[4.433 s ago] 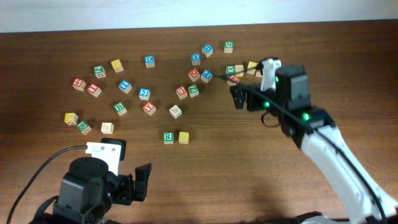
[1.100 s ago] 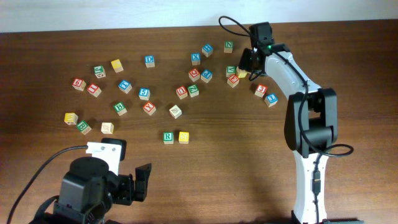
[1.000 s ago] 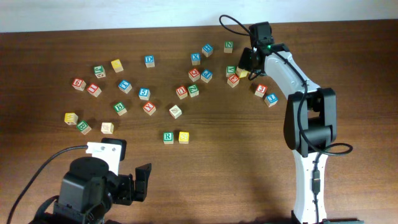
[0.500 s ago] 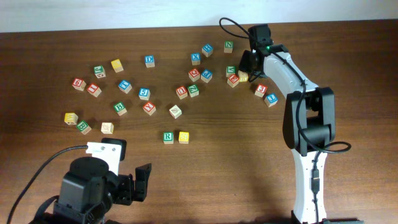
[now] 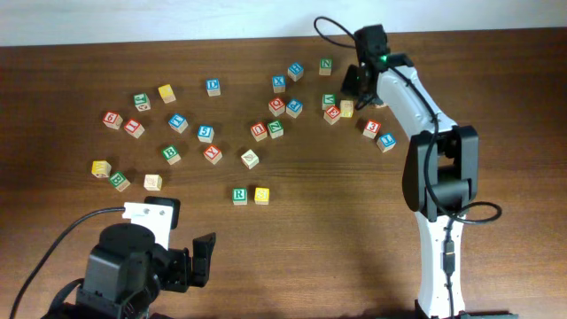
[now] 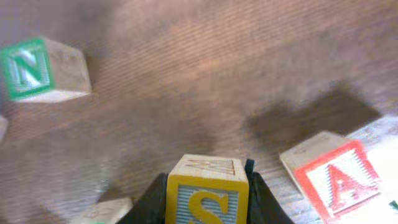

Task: Spell out RSS
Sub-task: 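Reach right gripper to the yellow S block at right and grasp it, then carry the second S block with right gripper and place right of first S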

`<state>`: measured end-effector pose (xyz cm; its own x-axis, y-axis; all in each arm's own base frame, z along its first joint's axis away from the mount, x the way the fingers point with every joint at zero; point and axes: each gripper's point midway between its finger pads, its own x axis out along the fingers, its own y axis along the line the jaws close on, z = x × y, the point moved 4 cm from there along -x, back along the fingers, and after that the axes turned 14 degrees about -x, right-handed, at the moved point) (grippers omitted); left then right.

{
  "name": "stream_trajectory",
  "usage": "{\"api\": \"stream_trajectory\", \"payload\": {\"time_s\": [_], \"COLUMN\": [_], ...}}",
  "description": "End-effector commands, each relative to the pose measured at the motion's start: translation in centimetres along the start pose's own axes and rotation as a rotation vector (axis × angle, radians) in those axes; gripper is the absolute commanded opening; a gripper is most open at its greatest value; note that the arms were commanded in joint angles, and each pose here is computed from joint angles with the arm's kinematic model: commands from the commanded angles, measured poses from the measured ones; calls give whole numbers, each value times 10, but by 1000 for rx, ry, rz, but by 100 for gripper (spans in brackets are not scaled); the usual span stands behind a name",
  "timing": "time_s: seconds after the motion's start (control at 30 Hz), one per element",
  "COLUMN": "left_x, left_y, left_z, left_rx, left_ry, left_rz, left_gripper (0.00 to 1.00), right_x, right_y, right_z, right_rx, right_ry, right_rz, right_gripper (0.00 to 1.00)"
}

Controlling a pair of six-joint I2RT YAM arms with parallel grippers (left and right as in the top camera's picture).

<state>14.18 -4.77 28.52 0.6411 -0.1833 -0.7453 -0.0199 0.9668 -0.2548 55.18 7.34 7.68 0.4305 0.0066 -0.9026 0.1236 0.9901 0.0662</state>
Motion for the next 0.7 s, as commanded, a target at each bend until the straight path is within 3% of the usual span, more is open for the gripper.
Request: {"api": "stream_trajectory", "payload": {"time_s": [0.0,0.13,0.23,0.37,0.4,0.53,0.67], "left_x": [0,0,0,0,0,0,0], "left_y": [0,0,0,0,0,0,0], "left_z": [-1,-1,-1,-1,-1,-1,-1], "left_rx": [7,7,7,7,7,7,7], "left_ry": [1,1,1,1,1,1,1], "left_rz": [-6,-5,-6,-5,-6,-6,-6], "left_gripper": [99,99,99,100,99,99,99], "right_x": [-28,-84,-161,-233,-240,-290,-316], "right_y": [3,7,22,43,60,117,83], "right_z": [26,40,35,0,-7,-42,-80], "right_rx": [2,-12,-93,-294,-435,-595,-593], "right_ry": [-45,-33,-25,-14,-16,-49,55], "right_rz": [7,5,19,-96,-56,151,108], "right_gripper": [13,4,4,4,4,4,4]}}
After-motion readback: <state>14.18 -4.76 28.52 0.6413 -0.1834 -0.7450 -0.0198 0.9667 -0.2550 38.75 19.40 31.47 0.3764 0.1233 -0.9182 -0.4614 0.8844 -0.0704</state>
